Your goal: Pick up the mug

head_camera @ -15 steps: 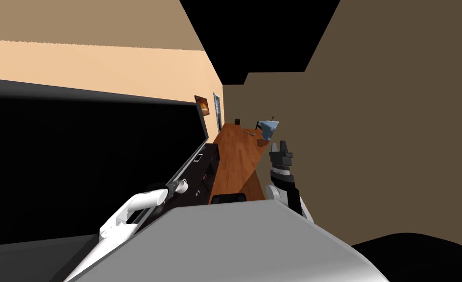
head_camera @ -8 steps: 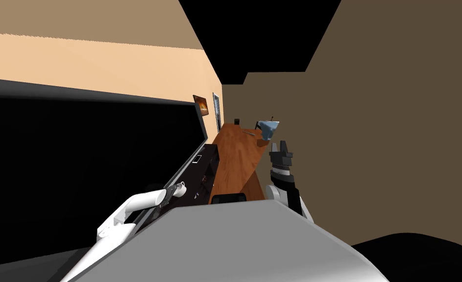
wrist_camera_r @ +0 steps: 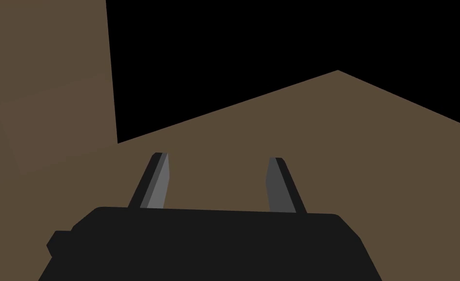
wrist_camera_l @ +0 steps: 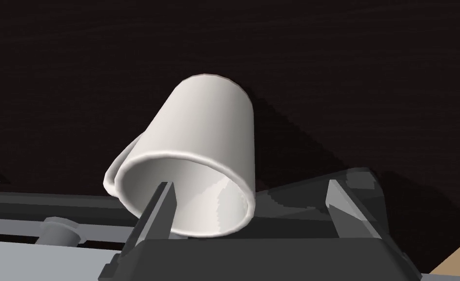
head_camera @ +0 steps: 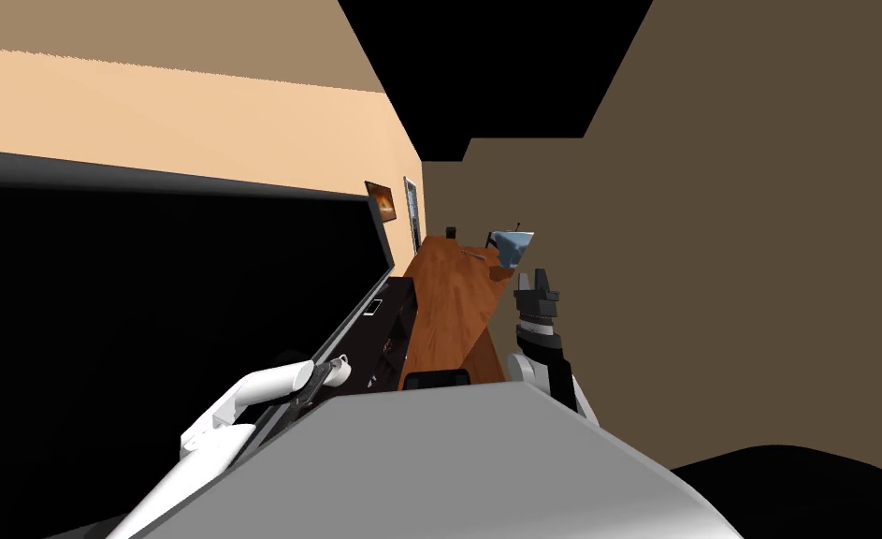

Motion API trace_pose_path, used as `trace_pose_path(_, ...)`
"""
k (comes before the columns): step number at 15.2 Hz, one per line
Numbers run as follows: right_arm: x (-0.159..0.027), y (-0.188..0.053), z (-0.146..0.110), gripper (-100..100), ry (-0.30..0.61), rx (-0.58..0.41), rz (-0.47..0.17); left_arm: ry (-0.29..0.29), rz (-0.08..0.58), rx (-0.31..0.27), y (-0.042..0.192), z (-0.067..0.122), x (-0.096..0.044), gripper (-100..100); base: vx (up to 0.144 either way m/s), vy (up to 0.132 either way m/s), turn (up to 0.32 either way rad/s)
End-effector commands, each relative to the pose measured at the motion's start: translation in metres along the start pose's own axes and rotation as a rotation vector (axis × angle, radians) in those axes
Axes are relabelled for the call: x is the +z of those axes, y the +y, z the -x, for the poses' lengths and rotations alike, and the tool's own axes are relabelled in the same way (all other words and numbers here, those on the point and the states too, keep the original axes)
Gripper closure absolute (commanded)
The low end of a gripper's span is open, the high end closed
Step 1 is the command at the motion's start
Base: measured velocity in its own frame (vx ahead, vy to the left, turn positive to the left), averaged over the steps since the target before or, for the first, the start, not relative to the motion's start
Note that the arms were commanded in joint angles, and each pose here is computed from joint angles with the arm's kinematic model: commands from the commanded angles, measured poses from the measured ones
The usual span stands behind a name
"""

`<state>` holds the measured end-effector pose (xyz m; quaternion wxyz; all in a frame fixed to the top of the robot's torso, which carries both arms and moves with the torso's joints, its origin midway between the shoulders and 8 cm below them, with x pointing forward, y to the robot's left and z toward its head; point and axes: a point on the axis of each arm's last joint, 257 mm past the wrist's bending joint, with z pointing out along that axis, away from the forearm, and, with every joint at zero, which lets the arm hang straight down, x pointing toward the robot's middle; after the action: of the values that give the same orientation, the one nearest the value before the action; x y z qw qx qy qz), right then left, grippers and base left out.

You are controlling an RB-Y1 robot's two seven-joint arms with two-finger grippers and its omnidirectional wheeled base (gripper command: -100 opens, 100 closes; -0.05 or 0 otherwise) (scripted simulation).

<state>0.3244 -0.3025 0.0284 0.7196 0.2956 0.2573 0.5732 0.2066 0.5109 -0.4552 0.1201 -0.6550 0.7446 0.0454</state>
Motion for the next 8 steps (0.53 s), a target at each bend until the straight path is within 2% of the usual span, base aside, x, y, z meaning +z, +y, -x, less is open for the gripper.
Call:
trace_pose_path(1,0.000,0.000,0.000,0,0.000,0.000,0.000,0.000,0.000,0.000,0.000,0.000,0.000,-100,0.031,0.002,-0.007)
trace_pose_path(2,0.000,0.000,0.000,0,0.000,0.000,0.000,0.001,0.004,-0.006,0.002,-0.003,0.009,-100,0.009,0.013,-0.031)
trace_pose_path(6,0.000,0.000,0.000,0,0.000,0.000,0.000,0.000,0.002,-0.013,0.004,-0.008,0.022,-100,-0.013,0.034,-0.035)
trace_pose_path(7,0.000,0.000,0.000,0,0.000,0.000,0.000,0.002,0.005,-0.011,0.004,-0.007,0.018,-100,-0.010,0.024,-0.014)
trace_pose_path(8,0.000,0.000,0.000,0,0.000,0.000,0.000,0.001,0.003,-0.011,0.004,-0.007,0.019,100,-0.003,0.009,-0.002)
